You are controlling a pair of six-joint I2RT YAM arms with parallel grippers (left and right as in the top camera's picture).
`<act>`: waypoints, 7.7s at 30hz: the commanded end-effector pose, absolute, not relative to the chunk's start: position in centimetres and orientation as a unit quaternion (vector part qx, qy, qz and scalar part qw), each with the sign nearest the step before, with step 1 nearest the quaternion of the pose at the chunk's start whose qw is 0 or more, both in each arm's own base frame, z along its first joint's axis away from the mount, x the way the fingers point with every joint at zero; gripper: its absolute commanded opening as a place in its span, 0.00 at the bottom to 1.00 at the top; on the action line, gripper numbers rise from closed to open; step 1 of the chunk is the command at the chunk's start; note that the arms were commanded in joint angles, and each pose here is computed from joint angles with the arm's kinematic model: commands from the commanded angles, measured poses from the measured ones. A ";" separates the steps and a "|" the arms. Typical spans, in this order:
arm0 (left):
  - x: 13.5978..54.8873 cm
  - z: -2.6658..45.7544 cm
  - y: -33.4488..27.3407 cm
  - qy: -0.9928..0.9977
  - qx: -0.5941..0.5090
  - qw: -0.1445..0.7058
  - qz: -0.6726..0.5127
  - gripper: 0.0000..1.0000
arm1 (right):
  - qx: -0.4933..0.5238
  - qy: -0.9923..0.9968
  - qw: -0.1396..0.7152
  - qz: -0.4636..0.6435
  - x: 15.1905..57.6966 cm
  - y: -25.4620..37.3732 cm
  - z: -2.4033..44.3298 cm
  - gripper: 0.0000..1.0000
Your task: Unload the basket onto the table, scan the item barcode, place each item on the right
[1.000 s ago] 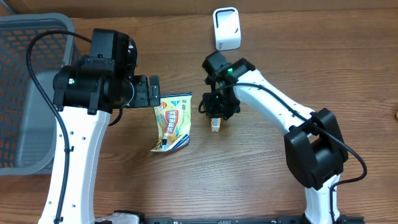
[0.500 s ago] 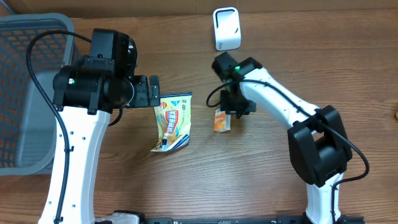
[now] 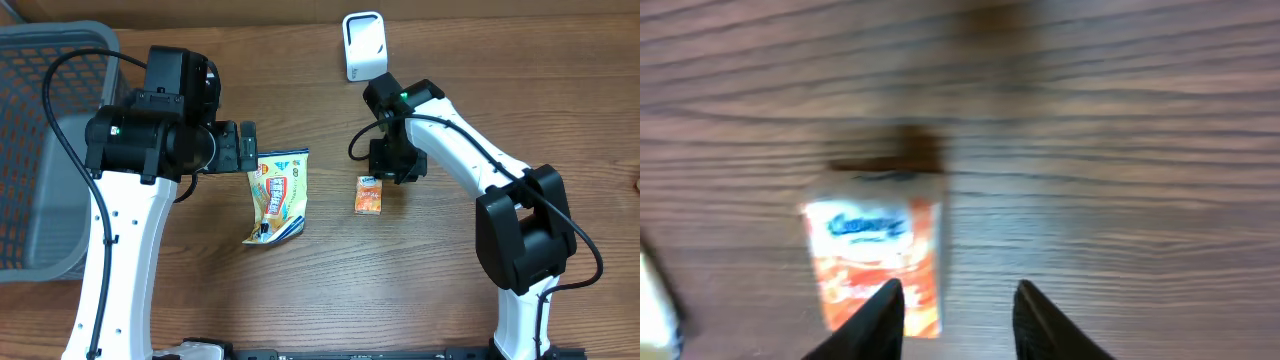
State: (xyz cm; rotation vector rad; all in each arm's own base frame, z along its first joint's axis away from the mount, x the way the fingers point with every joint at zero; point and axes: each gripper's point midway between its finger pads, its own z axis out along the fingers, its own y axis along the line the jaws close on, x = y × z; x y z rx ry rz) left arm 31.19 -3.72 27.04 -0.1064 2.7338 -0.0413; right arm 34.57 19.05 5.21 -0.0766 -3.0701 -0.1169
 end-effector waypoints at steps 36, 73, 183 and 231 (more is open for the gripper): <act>31.6 27.5 -3.5 0.977 -0.048 0.209 -0.012 1.00 | 0.095 -0.879 0.109 -0.454 32.0 25.0 8.9 0.04; 31.6 27.5 -3.5 0.977 -0.048 0.209 -0.012 1.00 | 0.211 -0.721 -0.086 -0.654 34.3 21.3 16.7 0.04; 31.6 27.5 -3.5 0.977 -0.048 0.209 -0.012 1.00 | -0.369 -0.867 -0.328 0.069 51.3 -23.6 13.5 0.04; 31.6 27.5 -3.5 0.977 -0.048 0.209 -0.012 1.00 | -0.451 -0.826 -0.339 -0.005 45.3 -31.6 16.8 0.71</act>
